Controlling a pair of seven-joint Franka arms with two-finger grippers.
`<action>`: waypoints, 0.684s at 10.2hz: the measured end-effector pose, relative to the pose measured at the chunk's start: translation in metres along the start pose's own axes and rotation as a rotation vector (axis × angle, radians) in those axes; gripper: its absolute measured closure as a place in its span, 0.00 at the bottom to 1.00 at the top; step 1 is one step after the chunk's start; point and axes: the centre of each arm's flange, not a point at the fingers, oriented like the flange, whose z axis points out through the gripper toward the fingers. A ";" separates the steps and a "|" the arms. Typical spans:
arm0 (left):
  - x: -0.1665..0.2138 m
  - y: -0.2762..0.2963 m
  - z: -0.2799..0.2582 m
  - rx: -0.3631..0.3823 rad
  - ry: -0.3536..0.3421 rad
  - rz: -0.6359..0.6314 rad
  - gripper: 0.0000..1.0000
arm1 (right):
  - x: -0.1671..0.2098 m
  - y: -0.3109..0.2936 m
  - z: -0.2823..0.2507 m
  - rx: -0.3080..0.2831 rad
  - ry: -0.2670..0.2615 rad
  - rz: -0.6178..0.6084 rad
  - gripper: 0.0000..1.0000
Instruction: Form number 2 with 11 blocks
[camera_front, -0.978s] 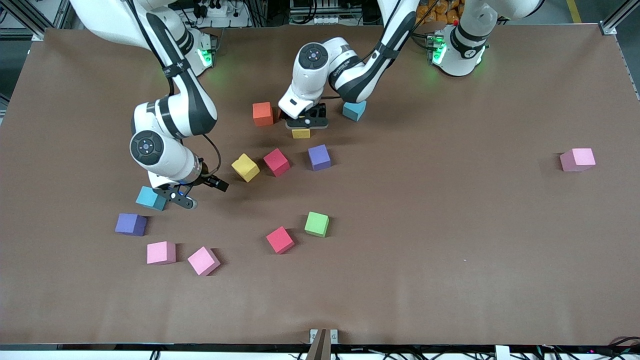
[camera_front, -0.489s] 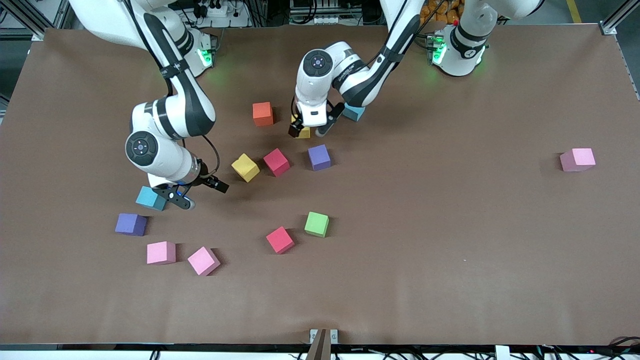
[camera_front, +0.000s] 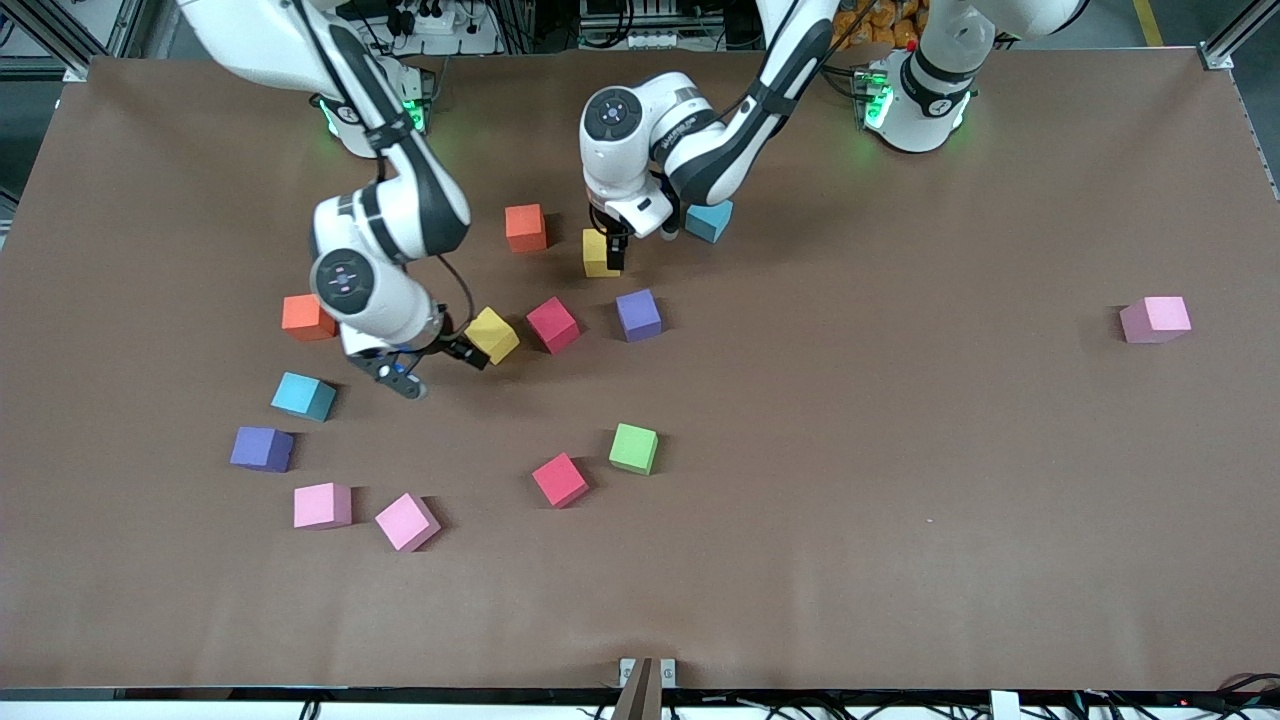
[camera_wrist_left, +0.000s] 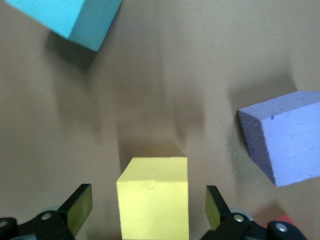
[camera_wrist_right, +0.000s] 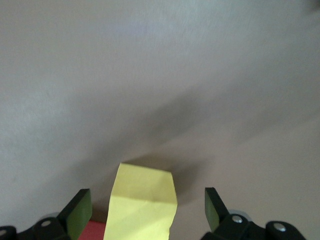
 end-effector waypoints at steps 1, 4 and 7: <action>-0.006 -0.004 -0.002 -0.002 -0.007 -0.021 0.00 | -0.008 -0.001 0.007 0.001 0.007 -0.004 0.00; -0.014 -0.003 0.014 -0.004 -0.020 -0.075 0.00 | -0.010 0.006 0.023 0.015 0.031 0.012 0.00; -0.019 -0.007 0.034 -0.008 -0.032 -0.070 0.00 | -0.019 0.001 0.027 0.010 0.029 0.040 0.00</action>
